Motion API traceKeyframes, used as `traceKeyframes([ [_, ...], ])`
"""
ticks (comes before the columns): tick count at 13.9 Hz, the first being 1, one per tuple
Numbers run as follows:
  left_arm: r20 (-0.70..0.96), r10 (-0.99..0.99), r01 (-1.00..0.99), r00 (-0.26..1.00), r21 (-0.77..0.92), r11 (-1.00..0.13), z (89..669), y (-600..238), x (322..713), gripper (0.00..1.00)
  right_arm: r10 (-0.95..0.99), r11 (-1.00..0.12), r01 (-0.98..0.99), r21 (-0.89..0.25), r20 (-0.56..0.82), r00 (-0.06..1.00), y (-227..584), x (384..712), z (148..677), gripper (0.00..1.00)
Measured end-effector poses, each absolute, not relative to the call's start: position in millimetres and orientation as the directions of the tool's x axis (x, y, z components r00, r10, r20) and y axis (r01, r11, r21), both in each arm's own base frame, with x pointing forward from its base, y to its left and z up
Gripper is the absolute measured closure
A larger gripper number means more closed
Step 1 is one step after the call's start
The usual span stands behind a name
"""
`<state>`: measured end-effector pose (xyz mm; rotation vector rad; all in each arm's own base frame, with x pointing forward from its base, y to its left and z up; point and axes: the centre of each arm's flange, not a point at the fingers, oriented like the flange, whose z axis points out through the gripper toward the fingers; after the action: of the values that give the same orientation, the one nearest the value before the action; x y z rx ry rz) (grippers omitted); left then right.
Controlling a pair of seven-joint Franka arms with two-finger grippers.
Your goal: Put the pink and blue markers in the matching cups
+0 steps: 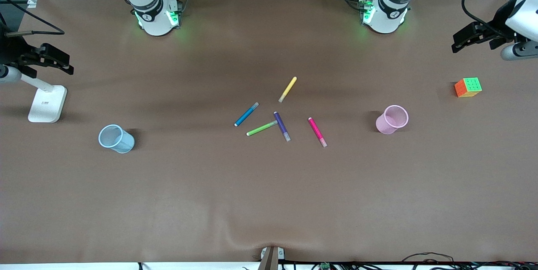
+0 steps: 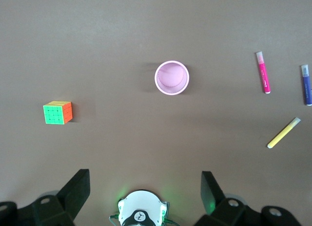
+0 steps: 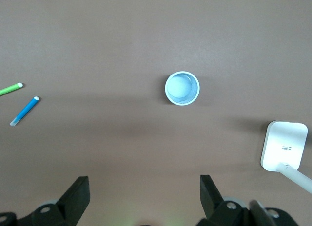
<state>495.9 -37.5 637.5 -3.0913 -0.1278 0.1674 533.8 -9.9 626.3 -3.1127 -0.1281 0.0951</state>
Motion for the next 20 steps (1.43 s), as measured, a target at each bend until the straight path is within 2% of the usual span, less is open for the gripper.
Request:
traceKeyframes([
  [9,-0.195,0.126,0.115,0.973,-0.068,-0.991,594.7,-42.5,517.5,0.00,0.083,-0.996,0.081,-0.028,-0.062,0.995,-9.9,534.4,625.3,0.00],
  [13,-0.287,0.144,0.124,0.947,-0.088,-0.988,540.4,-67.2,542.4,0.00,0.083,-0.996,0.081,-0.028,-0.063,0.995,-9.9,534.7,624.7,0.00],
  [17,-0.408,0.166,0.175,0.898,-0.016,-0.984,467.9,-106.2,583.2,0.00,0.083,-0.996,0.081,-0.028,-0.064,0.994,-9.9,534.9,624.2,0.00],
  [20,-0.428,0.229,0.239,0.875,-0.030,-0.971,413.0,-144.2,609.0,0.00,0.083,-0.996,0.081,-0.030,-0.077,0.994,-9.7,538.3,617.5,0.00],
])
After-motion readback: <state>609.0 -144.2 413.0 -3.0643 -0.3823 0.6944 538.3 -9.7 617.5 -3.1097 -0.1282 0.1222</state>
